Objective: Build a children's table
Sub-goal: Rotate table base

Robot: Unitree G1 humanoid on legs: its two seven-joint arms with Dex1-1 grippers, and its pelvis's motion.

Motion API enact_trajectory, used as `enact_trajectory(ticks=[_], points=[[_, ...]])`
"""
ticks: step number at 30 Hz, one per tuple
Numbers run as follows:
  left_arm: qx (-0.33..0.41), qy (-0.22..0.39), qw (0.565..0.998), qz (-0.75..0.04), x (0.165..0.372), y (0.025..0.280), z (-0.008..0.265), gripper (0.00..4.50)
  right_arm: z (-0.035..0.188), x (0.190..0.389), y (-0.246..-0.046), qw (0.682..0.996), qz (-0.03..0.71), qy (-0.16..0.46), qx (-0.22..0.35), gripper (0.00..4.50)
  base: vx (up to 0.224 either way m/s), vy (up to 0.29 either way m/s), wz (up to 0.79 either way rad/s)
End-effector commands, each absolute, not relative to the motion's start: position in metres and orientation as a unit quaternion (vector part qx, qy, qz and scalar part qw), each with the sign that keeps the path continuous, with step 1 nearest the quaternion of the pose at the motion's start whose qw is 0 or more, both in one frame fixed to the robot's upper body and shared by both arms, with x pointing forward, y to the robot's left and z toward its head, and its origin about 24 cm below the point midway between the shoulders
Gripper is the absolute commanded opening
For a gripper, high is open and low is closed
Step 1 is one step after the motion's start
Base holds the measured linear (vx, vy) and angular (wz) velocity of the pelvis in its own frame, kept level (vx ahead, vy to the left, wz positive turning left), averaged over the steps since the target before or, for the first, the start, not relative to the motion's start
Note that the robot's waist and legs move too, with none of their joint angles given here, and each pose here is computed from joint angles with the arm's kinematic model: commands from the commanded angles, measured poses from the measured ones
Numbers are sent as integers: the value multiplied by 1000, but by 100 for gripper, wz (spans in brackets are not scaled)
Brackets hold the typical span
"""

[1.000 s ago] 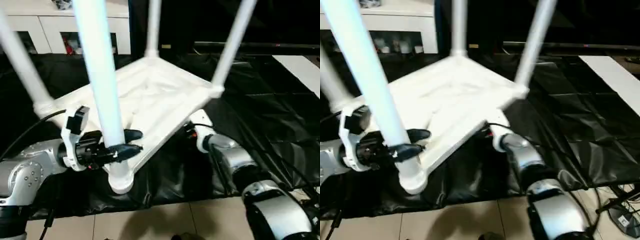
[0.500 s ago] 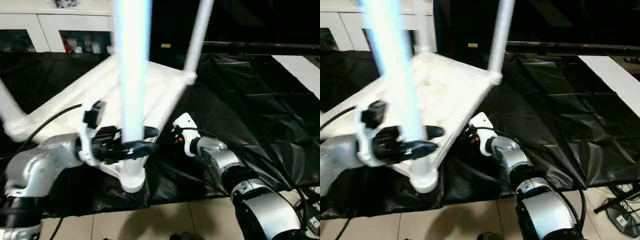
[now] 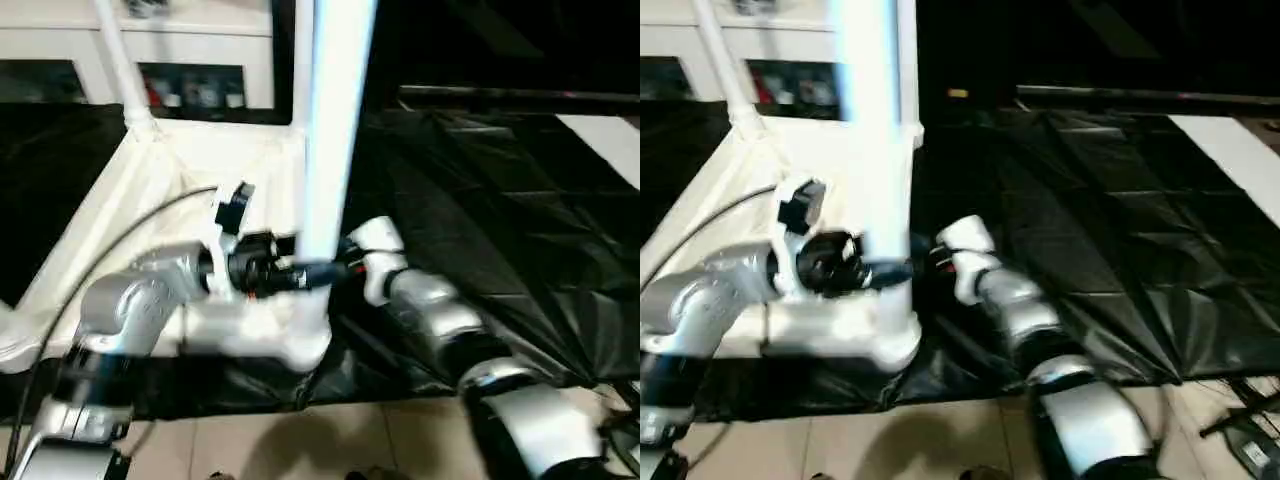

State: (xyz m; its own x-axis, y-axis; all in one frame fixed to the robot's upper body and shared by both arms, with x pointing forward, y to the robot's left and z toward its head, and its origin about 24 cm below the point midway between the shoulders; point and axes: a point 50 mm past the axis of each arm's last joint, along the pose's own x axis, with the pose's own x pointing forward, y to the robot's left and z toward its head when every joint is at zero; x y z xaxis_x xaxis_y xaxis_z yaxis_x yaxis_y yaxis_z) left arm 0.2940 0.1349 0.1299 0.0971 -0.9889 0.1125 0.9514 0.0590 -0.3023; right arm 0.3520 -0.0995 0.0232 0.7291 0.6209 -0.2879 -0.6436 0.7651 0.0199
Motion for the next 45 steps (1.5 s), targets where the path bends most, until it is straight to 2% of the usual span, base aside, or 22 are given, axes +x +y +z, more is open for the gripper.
enact_trajectory(ticks=[1, 2, 3, 6, 10, 13, 20, 21, 25, 28, 30, 31, 33, 36, 38, 41, 45], points=[[-116, 55, 755, -643, 304, 139, 131, 330, 28, 355, -112, 937, 325, 126, -40, 313, 0, 0, 0], [-113, 54, 757, -641, 305, 139, 131, 330, 28, 355, -113, 937, 324, 125, -40, 313, 0, 0, 0], [-81, 46, 787, -610, 314, 144, 130, 330, 31, 356, -127, 943, 310, 117, -43, 313, 0, 0, 0], [-38, 42, 828, -558, 327, 149, 125, 330, 35, 356, -151, 951, 287, 104, -47, 313, 0, 0, 0], [-1, 39, 846, -532, 333, 149, 120, 330, 36, 352, -166, 950, 291, 97, -54, 313, 0, 0, 0], [49, 64, 827, -556, 327, 148, 108, 330, 39, 345, -176, 941, 321, 92, -60, 313, 0, 0, 0], [137, 153, 799, -565, 322, 163, 77, 330, 45, 333, -183, 918, 377, 90, -82, 313, 0, 0, 0], [139, 161, 795, -568, 321, 165, 74, 304, 45, 331, -184, 915, 383, 90, -83, 313, 0, 0, 0], [144, 179, 779, -583, 318, 170, 69, 296, 48, 325, -184, 905, 407, 93, -82, 313, 0, 0, 0], [165, 187, 775, -581, 319, 174, 65, 256, 51, 320, -184, 892, 435, 99, -74, 346, 0, 0, 0], [182, 193, 779, -569, 323, 178, 63, 249, 52, 316, -185, 882, 453, 107, -72, 357, 0, 0, 0], [182, 193, 779, -568, 323, 178, 63, 249, 52, 316, -185, 882, 454, 107, -72, 357, 0, 0, 0], [181, 194, 784, -562, 326, 179, 64, 214, 54, 314, -186, 877, 462, 112, -77, 386, 0, 0, 0], [184, 197, 783, -560, 328, 180, 63, 201, 55, 312, -186, 875, 464, 116, -77, 400, 0, 0, 0], [186, 202, 783, -558, 329, 181, 62, 166, 55, 312, -186, 874, 464, 118, -76, 431, 0, 0, 0], [188, 214, 780, -557, 330, 182, 60, 153, 56, 310, -186, 871, 471, 122, -74, 443, 0, 0, 0], [187, 227, 774, -561, 329, 184, 58, 115, 57, 309, -185, 867, 477, 125, -73, 450, 0, 0, 0]])
